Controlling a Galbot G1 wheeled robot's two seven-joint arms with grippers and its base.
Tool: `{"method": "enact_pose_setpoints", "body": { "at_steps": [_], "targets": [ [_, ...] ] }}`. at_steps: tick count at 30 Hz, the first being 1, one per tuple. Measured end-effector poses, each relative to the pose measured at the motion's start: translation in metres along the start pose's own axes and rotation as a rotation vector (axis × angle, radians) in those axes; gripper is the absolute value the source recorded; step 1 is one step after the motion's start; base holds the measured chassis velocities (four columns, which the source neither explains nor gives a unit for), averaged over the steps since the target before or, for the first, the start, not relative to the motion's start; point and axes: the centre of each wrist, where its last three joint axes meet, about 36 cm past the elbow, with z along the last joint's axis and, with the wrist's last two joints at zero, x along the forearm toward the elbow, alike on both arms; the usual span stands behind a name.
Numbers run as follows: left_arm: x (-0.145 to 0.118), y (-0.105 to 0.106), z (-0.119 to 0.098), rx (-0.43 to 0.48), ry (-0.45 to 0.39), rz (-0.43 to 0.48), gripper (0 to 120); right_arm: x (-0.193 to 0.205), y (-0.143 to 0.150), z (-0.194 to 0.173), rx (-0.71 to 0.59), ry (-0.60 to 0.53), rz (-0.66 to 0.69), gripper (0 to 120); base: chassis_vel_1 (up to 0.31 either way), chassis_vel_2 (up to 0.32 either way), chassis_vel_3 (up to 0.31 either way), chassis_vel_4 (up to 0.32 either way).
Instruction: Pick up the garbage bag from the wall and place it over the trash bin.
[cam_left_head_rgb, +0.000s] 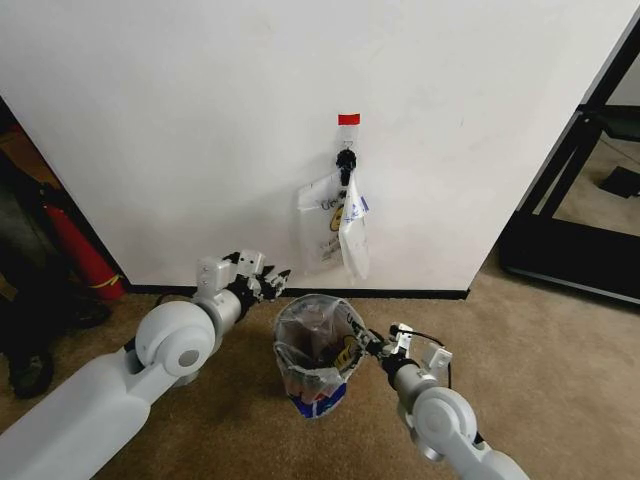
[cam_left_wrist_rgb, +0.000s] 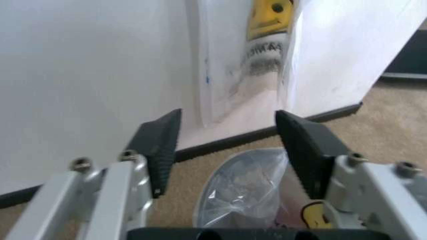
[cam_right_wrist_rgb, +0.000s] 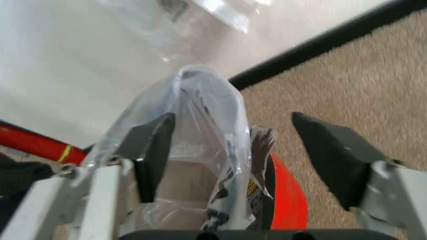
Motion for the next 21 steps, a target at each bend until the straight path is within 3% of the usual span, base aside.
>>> {"method": "enact_pose_setpoints", "body": {
  "at_steps": [3, 5, 6, 7, 9, 12, 14, 17, 21],
  "targets": [
    [0.006, 0.0, 0.014, 0.007, -0.065, -0.025, 71, 0.015, -0.001, 0.001, 0.044, -0.037, -0.019, 81, 0.0, 0.0, 0.0, 0.0],
    [0.01, 0.005, 0.033, 0.027, -0.179, -0.073, 80, 0.027, -0.003, 0.001, 0.109, -0.097, -0.033, 89, 0.0, 0.0, 0.0, 0.0],
    [0.01, 0.005, 0.033, 0.027, -0.179, -0.073, 80, 0.027, -0.003, 0.001, 0.109, -0.097, -0.033, 89, 0.0, 0.0, 0.0, 0.0],
    [0.011, 0.014, 0.052, 0.016, -0.275, -0.126, 86, 0.034, -0.004, 0.0, 0.154, -0.142, -0.037, 95, 0.0, 0.0, 0.0, 0.0],
    [0.016, 0.028, 0.079, -0.011, -0.364, -0.186, 94, 0.047, -0.008, -0.004, 0.216, -0.203, -0.033, 100, 0.0, 0.0, 0.0, 0.0],
    [0.026, 0.036, 0.105, -0.016, -0.419, -0.221, 99, 0.06, -0.016, -0.008, 0.309, -0.299, -0.021, 100, 0.0, 0.0, 0.0, 0.0],
    [0.036, 0.041, 0.134, -0.031, -0.476, -0.274, 100, 0.075, -0.036, -0.005, 0.482, -0.453, 0.017, 100, 0.0, 0.0, 0.0, 0.0],
    [0.042, 0.038, 0.149, -0.009, -0.492, -0.309, 100, 0.086, -0.045, 0.003, 0.543, -0.503, 0.036, 100, 0.0, 0.0, 0.0, 0.0],
    [0.065, 0.017, 0.178, 0.078, -0.497, -0.372, 98, 0.115, -0.052, 0.022, 0.576, -0.546, 0.067, 100, 0.0, 0.0, 0.0, 0.0]
  ]
}}
